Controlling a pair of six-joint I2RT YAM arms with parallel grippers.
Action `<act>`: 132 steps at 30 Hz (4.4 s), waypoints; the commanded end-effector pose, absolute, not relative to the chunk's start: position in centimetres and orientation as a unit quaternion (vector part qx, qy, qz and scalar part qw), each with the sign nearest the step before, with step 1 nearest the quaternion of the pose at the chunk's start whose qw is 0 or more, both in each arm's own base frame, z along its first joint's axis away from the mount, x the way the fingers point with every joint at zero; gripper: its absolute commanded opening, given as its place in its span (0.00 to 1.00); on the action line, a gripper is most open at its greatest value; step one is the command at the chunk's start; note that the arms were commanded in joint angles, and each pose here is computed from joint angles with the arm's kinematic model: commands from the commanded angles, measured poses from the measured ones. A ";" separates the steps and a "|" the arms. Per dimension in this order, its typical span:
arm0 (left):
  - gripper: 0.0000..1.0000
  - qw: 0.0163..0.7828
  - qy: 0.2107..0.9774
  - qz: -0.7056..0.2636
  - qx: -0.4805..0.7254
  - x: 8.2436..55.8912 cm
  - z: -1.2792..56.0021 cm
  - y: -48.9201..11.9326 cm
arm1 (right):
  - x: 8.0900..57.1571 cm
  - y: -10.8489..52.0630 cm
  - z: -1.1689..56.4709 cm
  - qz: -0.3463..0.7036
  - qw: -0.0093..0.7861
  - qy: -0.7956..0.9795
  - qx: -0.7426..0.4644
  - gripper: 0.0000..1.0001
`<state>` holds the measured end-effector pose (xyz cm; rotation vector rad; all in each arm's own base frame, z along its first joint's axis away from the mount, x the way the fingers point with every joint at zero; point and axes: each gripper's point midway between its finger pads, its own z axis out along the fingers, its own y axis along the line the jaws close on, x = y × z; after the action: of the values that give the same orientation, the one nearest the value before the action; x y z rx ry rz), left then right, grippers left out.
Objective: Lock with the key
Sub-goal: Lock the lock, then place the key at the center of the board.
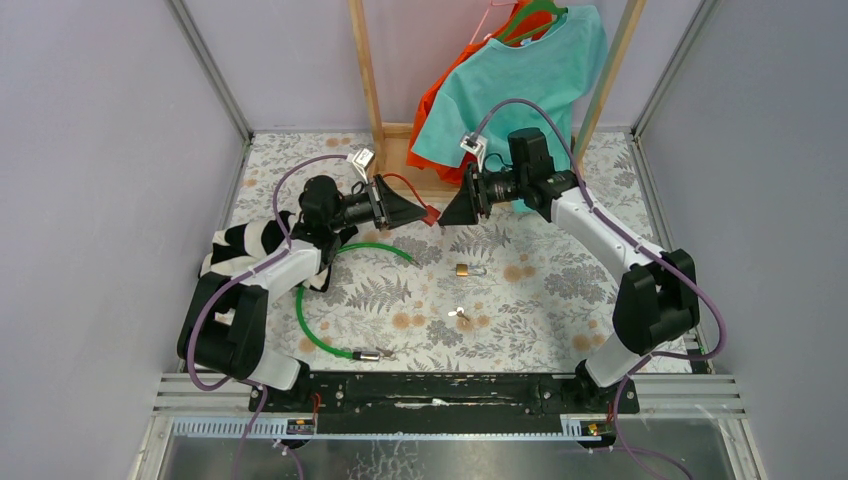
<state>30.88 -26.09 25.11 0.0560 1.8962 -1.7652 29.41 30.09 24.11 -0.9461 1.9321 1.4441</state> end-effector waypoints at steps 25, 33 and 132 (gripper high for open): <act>0.00 0.280 0.695 -0.662 0.012 30.9 26.5 -25.9 | 29.9 31.3 24.2 0.467 0.320 0.723 -0.396 0.20; 0.00 0.239 0.724 -0.645 -0.053 31.8 24.9 -25.8 | 32.9 29.9 22.9 0.346 0.380 0.761 -0.396 0.15; 0.00 0.226 0.722 -0.653 -0.045 31.6 24.7 -25.8 | 31.0 31.2 21.9 0.371 0.359 0.751 -0.411 0.13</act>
<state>31.69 -25.89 23.04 -0.1827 2.0643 -1.7871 30.14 31.19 20.77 -1.0696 2.0030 1.0369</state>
